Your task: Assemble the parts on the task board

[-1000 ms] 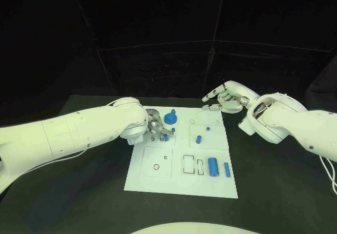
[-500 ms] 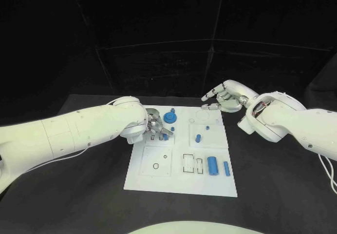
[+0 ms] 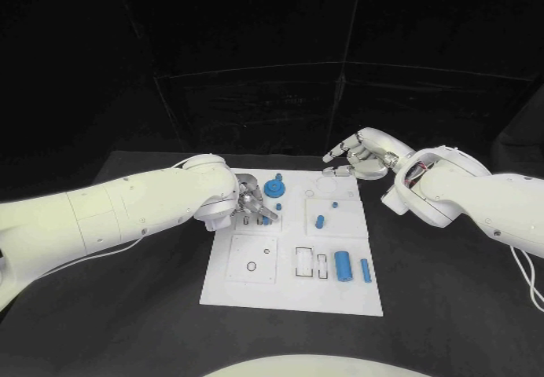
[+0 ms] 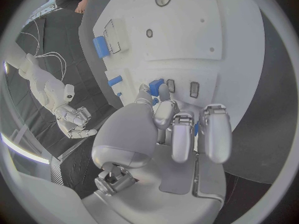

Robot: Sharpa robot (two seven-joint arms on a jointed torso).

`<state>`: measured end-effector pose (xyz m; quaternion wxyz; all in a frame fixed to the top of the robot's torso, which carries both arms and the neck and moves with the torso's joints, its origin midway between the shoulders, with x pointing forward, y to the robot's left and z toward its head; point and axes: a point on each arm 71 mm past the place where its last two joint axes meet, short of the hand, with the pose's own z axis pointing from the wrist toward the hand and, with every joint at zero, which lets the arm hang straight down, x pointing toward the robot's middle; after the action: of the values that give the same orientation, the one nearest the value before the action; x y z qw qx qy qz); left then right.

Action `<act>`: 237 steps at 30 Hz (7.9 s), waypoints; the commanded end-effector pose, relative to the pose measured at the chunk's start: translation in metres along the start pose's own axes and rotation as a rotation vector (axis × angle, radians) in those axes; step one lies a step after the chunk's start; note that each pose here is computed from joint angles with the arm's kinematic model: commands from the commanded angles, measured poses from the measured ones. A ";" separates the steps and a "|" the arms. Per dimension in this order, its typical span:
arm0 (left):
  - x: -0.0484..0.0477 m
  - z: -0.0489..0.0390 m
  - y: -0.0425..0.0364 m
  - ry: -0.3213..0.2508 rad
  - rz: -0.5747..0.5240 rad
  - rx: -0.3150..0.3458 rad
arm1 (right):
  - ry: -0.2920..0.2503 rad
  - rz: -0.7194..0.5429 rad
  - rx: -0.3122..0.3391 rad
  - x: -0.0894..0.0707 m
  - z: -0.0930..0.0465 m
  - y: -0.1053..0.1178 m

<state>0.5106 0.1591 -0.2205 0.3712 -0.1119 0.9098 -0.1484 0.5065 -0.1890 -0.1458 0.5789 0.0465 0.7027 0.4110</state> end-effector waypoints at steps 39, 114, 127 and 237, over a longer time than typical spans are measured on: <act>0.0012 -0.0172 0.0216 -0.165 0.030 0.068 | 0.016 0.003 -0.003 0.000 0.001 -0.001; 0.0124 -0.0090 0.0158 -0.132 0.107 0.028 | 0.024 -0.028 -0.003 0.000 0.000 -0.001; 0.0117 -0.0073 0.0147 -0.138 0.104 0.015 | 0.025 -0.026 -0.003 0.000 0.000 -0.001; -0.0803 0.0268 0.0318 -0.058 0.124 -0.128 | 0.029 -0.023 -0.006 0.002 0.007 -0.001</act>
<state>0.5825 0.2114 -0.1992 0.3974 -0.0948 0.9110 -0.0564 0.5121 -0.1857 -0.1496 0.5736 0.0330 0.7121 0.4035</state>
